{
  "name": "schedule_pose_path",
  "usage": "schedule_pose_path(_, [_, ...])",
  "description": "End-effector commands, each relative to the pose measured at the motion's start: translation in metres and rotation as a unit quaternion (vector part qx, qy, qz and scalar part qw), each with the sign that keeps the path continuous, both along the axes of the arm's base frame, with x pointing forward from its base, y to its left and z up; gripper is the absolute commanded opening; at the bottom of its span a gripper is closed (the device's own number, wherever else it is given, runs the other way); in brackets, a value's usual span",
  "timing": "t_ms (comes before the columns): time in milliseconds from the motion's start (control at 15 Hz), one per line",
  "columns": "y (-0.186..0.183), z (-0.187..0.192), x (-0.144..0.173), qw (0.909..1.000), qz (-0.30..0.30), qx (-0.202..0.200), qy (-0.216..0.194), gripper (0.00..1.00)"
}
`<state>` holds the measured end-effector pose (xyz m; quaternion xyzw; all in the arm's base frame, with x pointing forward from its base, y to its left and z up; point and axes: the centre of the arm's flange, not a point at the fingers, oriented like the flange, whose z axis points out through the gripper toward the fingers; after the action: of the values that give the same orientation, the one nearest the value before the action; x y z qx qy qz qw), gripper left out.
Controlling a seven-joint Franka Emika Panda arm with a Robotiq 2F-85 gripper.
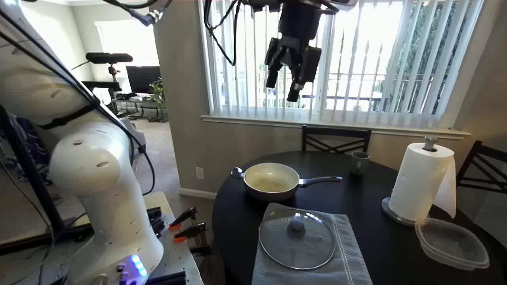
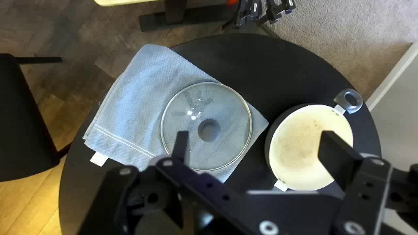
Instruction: Put the lid on top of the pot
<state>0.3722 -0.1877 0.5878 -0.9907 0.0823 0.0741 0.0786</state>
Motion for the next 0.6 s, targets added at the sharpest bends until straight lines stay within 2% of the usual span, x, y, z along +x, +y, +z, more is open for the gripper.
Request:
schedule_pose_path(0, [0.000,0.000,0.000,1.0000,0.000,0.000,0.000,1.00])
schedule_pose_path(333, [0.000,0.000,0.000,1.0000,0.000,0.000,0.000,1.00])
schedule_pose_path(400, [-0.001,-0.011,0.006,1.0000,0.003,0.003,0.004,1.00])
schedule_pose_path(533, [-0.017,-0.060,0.045,0.9991,0.022,-0.031,-0.020,1.00])
